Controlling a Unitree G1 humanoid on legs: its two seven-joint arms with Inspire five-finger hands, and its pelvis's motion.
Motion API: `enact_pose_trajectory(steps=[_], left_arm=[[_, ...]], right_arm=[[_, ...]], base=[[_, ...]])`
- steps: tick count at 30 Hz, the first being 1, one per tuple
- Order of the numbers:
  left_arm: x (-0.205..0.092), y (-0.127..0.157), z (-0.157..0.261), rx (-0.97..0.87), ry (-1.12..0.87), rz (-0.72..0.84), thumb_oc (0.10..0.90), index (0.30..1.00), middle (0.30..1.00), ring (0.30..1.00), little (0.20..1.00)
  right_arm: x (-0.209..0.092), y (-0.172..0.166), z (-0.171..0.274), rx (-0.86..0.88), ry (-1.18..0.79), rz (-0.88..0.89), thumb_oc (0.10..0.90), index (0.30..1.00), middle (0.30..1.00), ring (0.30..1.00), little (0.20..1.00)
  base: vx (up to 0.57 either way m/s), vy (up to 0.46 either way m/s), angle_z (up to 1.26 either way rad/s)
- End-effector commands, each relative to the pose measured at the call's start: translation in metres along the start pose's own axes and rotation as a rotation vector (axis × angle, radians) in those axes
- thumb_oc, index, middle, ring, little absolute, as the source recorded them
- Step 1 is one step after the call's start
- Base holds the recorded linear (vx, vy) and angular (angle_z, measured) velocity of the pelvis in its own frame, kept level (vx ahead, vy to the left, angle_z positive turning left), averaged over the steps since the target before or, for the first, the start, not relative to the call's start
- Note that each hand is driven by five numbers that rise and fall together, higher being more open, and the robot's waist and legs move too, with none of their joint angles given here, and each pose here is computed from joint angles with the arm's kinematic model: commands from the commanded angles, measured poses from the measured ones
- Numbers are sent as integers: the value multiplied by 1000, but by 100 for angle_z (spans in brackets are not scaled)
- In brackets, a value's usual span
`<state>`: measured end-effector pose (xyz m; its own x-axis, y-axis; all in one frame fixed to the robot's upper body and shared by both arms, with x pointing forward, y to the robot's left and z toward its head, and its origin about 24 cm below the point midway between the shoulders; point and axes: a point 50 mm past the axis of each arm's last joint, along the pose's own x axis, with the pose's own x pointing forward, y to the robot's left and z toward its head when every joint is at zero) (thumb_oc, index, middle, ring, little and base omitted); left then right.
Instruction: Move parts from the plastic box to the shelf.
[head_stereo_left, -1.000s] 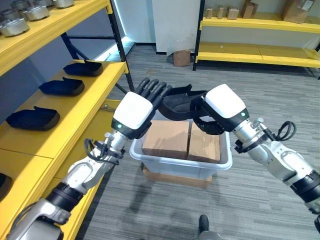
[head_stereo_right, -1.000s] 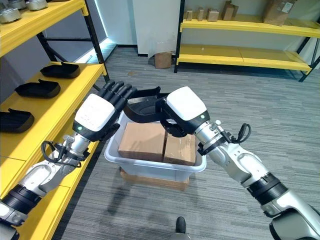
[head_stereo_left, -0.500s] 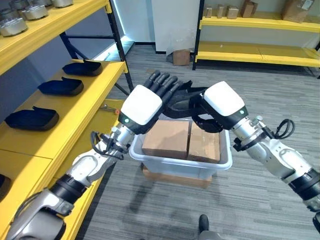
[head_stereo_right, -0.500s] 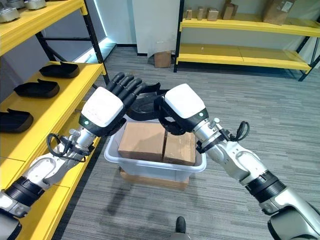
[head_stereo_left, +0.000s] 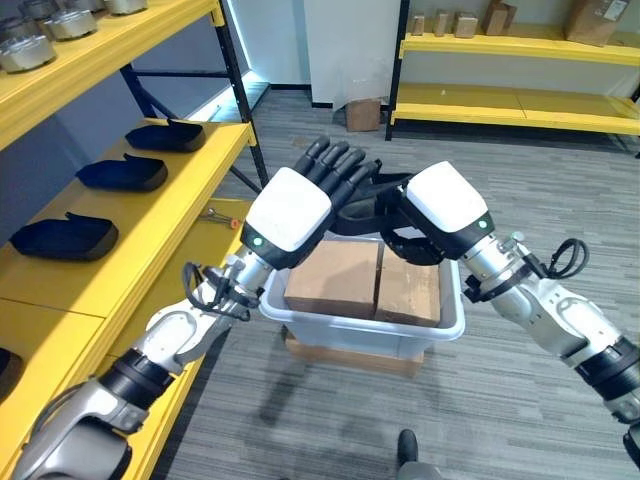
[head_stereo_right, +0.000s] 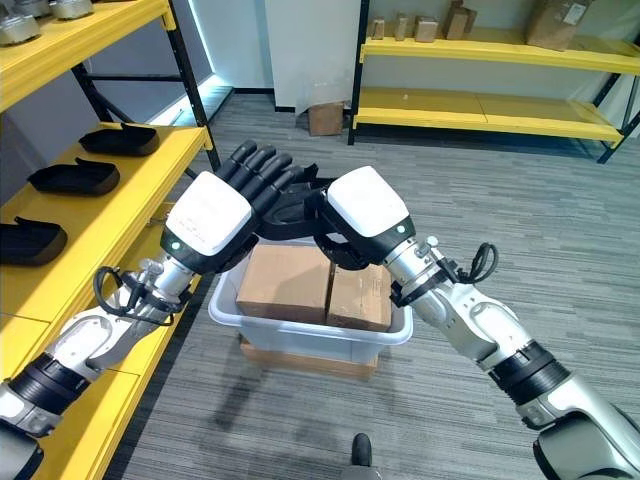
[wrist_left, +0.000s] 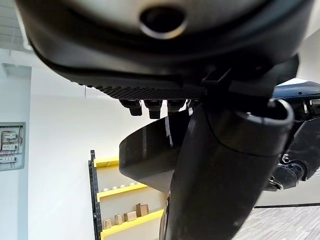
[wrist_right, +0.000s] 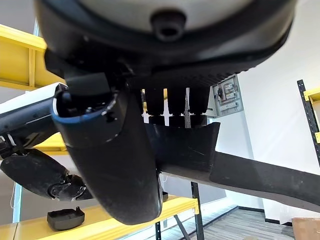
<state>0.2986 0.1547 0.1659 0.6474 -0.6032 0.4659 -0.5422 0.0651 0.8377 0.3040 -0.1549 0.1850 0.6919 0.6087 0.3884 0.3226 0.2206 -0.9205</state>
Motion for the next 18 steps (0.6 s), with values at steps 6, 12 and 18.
enact_pose_trajectory(steps=[6,12,18], left_arm=[[14,31,-21,85,26,153,900,1000,1000,1000,1000],[8,18,-24,75,55,91,900,1000,1000,1000,1000],[9,14,-24,74,54,79,900,1000,1000,1000,1000]], right_arm=[[37,-65,9,-7,-88,-361,400,300,300,300,300],[38,-64,10,7,-89,-362,400,300,300,300,300],[39,-65,11,11,-92,-376,400,300,300,300,300]], base=[[0,0,0],[0,0,0],[0,0,0]])
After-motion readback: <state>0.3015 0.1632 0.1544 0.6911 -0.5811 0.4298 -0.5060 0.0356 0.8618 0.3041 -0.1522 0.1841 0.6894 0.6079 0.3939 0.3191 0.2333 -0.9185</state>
